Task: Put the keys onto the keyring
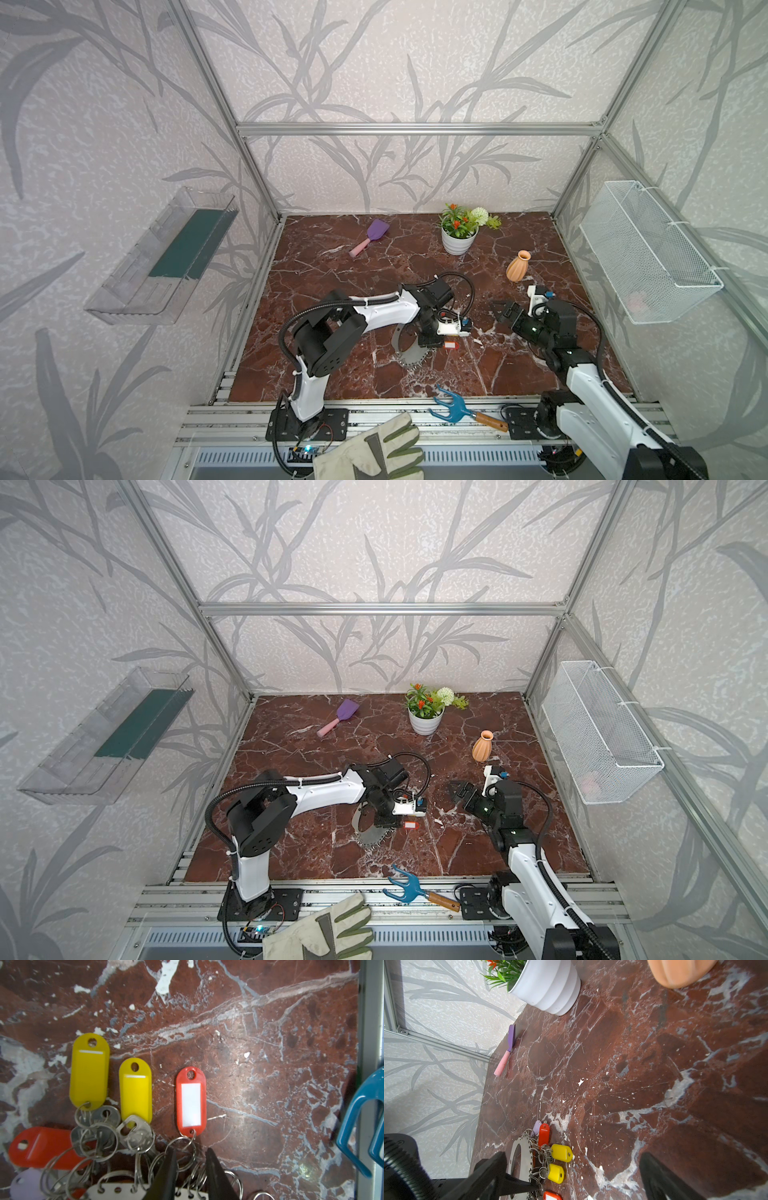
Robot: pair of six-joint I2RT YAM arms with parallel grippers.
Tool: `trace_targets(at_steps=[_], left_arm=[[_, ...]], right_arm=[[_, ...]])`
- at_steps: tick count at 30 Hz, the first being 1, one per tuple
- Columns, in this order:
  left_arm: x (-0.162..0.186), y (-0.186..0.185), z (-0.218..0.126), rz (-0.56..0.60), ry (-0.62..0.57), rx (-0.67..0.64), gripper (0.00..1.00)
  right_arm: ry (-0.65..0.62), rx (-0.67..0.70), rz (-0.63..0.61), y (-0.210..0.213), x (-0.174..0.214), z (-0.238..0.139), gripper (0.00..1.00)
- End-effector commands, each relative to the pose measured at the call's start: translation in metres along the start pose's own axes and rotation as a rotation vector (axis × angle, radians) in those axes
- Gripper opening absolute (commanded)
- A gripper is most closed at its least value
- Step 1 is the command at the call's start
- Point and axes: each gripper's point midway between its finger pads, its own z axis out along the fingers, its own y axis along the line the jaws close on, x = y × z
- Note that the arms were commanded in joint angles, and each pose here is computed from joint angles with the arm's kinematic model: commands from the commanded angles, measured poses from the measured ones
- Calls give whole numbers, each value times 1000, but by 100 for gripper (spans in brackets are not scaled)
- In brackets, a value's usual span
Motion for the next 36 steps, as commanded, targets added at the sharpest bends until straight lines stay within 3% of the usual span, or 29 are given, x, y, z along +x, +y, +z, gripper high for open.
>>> trace_targets(at_steps=[1, 3, 7, 12, 15, 17, 19, 23, 27, 32, 36], left_arm=[[2, -6, -2, 9, 6, 10, 23], [-4, -10, -7, 7, -17, 30, 14], [-18, -8, -22, -22, -106, 5, 17], [-26, 2, -39, -68, -192, -26, 4], [-25, 12, -46, -96, -216, -63, 3], [-26, 22, -58, -160, -296, -98, 4], [-28, 33, -79, -240, -411, -143, 10], [-24, 44, -130, -352, -596, -261, 39], [-11, 28, -175, -412, -690, -328, 55], [15, 14, -228, -508, -802, -504, 67], [23, 2, -253, -514, -840, -558, 68]], right_arm=[[-9, -13, -3, 1, 0, 0, 99], [-10, -10, -2, 0, -1, 0, 99], [-9, -14, -1, 0, 0, 0, 99], [-8, -13, -4, 0, 0, 0, 99], [-3, -27, -10, 2, 1, 1, 99], [16, -71, -50, 10, 4, 2, 99], [58, -83, -122, 19, 12, 7, 100], [249, -49, -370, 48, 50, 26, 98], [456, -9, -526, 56, 96, 38, 84], [628, 39, -715, 68, 132, 49, 69], [705, 68, -748, 64, 144, 57, 53]])
